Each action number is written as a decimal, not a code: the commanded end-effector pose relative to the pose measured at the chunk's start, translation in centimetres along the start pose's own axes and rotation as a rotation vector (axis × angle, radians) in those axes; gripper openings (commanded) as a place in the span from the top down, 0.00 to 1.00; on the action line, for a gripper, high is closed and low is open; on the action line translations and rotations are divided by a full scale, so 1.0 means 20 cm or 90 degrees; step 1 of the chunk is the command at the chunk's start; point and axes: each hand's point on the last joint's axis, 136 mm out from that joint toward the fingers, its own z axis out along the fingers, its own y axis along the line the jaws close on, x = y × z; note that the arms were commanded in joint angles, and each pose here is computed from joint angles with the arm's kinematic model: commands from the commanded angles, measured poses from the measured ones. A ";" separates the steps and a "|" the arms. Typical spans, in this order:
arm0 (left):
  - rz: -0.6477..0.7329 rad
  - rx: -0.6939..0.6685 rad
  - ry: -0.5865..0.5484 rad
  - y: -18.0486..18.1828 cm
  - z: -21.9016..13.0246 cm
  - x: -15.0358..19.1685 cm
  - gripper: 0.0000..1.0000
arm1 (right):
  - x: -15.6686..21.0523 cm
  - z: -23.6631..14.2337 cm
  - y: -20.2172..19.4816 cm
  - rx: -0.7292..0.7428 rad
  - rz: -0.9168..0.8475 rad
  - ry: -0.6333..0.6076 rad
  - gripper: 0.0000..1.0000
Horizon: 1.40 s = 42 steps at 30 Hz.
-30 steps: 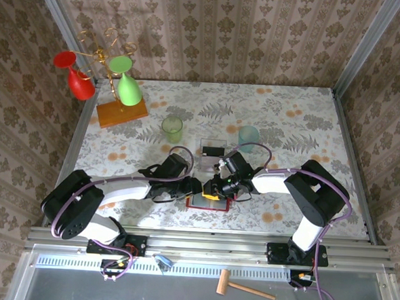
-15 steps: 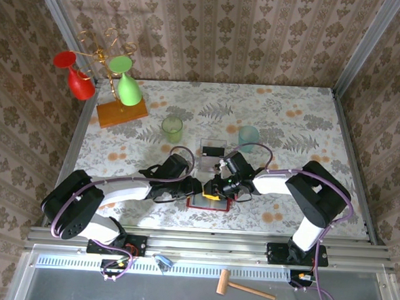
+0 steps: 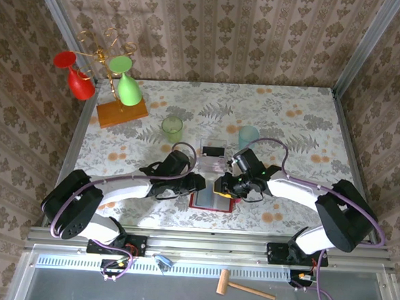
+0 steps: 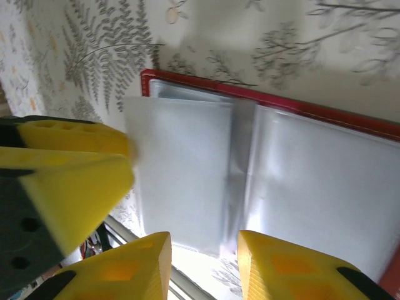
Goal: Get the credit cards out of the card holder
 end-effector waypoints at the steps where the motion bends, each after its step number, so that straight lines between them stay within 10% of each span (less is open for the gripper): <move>1: 0.021 0.029 0.007 -0.08 0.02 -0.02 0.66 | 0.00 -0.10 -0.09 0.066 0.003 -0.024 0.67; 15: 0.056 0.082 0.060 -0.25 0.10 -0.01 0.58 | 0.05 -0.39 -0.27 0.117 0.046 -0.136 0.60; 42: 0.062 0.083 0.124 -0.31 0.29 0.06 0.48 | 0.07 -0.22 -0.33 0.065 0.082 -0.099 0.56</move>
